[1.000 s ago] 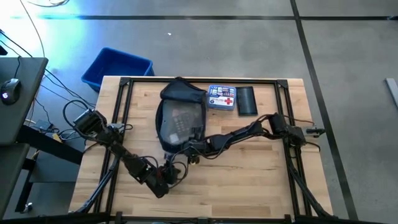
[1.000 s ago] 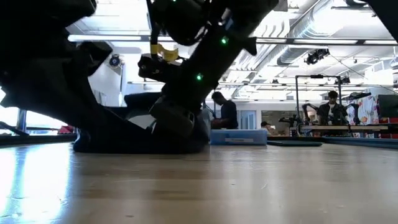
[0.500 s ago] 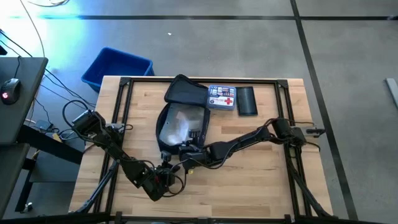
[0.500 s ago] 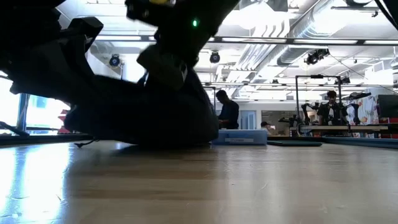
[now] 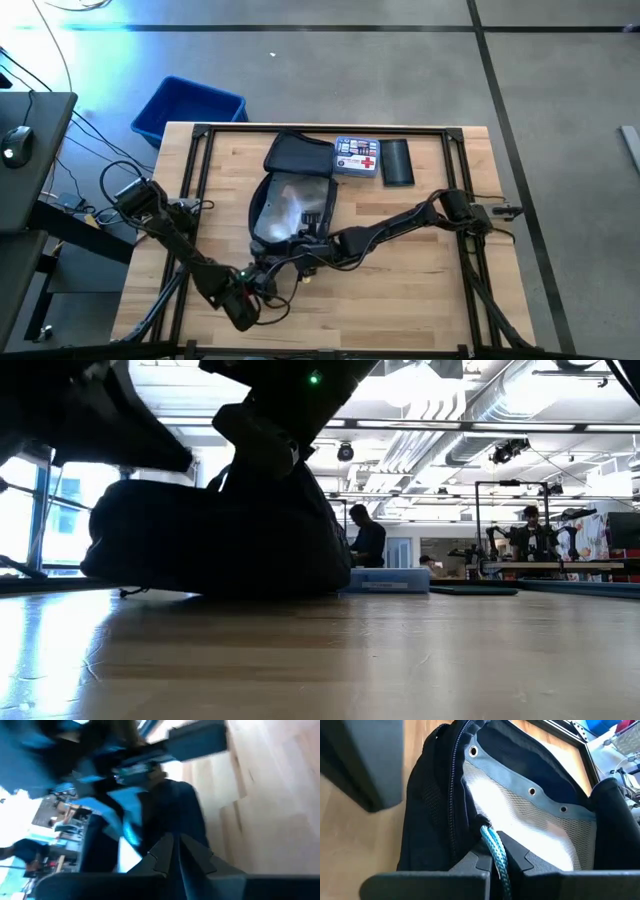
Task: Unpack backpack
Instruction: Remove the blue zipper bag from the black backpack
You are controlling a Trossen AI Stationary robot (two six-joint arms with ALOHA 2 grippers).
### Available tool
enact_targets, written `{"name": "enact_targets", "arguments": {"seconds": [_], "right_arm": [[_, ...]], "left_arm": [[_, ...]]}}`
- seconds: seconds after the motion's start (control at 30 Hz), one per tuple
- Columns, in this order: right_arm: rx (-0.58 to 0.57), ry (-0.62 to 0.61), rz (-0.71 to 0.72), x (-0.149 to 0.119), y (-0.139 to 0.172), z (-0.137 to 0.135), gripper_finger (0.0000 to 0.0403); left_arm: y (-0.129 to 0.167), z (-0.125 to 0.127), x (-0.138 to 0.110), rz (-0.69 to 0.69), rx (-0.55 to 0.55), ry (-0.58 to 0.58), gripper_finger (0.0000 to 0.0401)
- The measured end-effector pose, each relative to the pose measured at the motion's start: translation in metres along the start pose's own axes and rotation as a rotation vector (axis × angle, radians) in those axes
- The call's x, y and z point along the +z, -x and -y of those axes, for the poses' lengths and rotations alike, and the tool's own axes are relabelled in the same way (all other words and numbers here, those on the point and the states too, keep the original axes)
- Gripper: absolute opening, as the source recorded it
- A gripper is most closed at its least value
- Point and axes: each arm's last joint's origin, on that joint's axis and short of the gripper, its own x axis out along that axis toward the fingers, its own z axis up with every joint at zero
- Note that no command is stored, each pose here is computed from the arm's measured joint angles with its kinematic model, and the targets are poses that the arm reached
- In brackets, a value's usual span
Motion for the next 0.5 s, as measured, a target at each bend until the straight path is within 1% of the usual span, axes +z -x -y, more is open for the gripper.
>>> {"name": "enact_targets", "arguments": {"seconds": [0.13, 0.27, 0.33, 0.43, 0.5], "right_arm": [[0.021, -0.007, 0.002, 0.000, 0.000, 0.000, 0.0000], [0.024, -0.008, 0.004, 0.000, 0.000, -0.001, 0.0000], [0.033, -0.009, 0.005, 0.000, 0.000, -0.001, 0.0000], [0.041, -0.010, 0.006, 0.000, 0.000, -0.001, 0.0000], [0.046, -0.010, 0.006, 0.000, 0.000, -0.001, 0.0000]], "left_arm": [[-0.001, -0.003, -0.002, -0.029, 0.008, 0.036, 0.0047], [-0.014, -0.008, -0.015, -0.157, -0.066, 0.102, 0.0090], [-0.020, -0.012, -0.020, -0.223, -0.088, 0.158, 0.0108], [-0.028, -0.016, -0.027, -0.317, -0.115, 0.223, 0.0123], [-0.033, -0.017, -0.028, -0.366, -0.161, 0.241, 0.0122]]}}
